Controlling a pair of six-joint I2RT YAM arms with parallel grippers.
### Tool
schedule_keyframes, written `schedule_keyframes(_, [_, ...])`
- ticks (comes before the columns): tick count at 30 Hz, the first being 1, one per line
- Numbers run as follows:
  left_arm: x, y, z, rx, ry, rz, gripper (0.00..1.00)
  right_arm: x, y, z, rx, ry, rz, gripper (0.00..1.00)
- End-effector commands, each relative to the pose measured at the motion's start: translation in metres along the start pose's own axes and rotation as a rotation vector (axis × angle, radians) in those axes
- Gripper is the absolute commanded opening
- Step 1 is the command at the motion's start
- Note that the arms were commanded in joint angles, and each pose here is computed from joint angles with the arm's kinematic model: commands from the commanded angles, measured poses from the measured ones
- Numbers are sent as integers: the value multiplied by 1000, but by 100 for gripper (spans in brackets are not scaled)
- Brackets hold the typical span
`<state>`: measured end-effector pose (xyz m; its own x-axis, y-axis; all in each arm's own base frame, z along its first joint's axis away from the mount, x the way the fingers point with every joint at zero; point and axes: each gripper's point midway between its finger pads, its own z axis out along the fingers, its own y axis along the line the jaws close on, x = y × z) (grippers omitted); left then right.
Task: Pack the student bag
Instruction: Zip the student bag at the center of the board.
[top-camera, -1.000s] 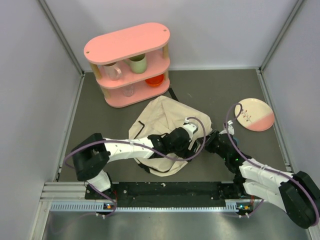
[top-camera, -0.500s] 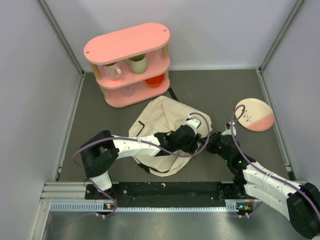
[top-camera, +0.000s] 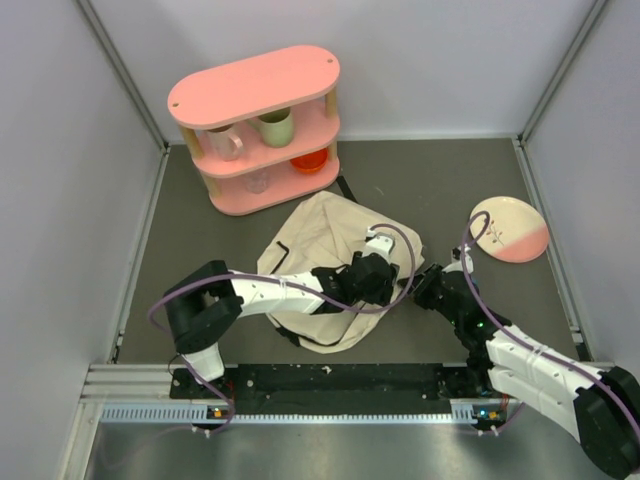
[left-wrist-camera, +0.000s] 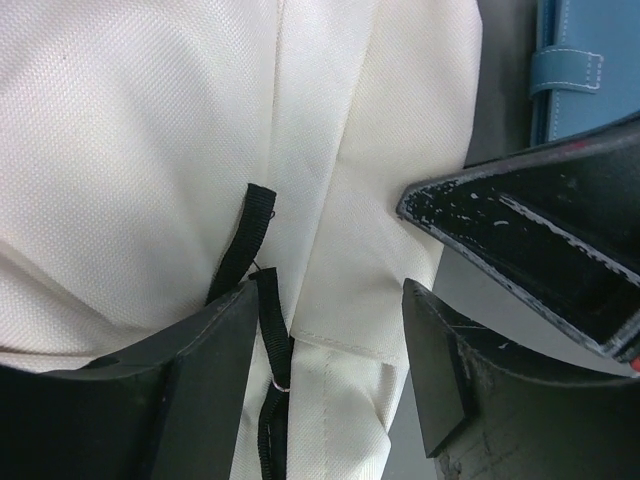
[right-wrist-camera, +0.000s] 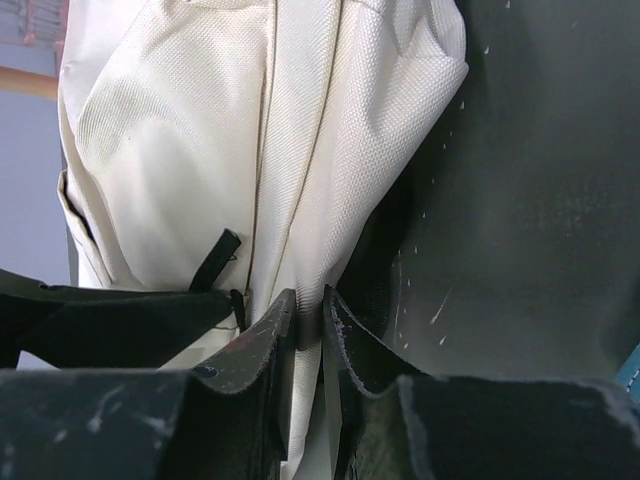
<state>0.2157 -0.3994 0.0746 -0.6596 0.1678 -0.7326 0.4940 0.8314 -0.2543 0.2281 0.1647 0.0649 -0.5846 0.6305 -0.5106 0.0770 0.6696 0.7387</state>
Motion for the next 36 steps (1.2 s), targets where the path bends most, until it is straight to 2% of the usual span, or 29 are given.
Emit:
schedule_keyframes(1, [26,30,9,-150,86,21,64,-2,3,0,-21,-18,-20,16])
schedule_keyframes(4, [31,38,9,-210,93,6,61,-2,2,0,-14,-20,-22,16])
schedule_keyframes(7, [37,46,6,-275,103,-3,62,-3,2,0,-13,-24,-18,17])
schedule_keyframes(13, [33,51,-7,-336,42,-21,66,-3,0,0,-5,-26,-19,18])
schedule_keyframes(19, [33,50,-16,-347,29,-29,57,-4,-2,0,3,-30,-23,19])
schedule_keyframes(21, [31,45,-20,-333,16,-26,57,-4,-1,0,3,-32,-22,19])
schedule_keyframes(27, [34,42,-28,-313,18,-40,70,-4,0,0,2,-29,-26,19])
schedule_keyframes(31, [40,56,-25,-392,27,-31,69,-4,0,0,-5,-26,-24,19])
schedule_keyframes(36, [45,51,-11,-399,45,-46,57,-2,1,0,-7,-20,-22,19])
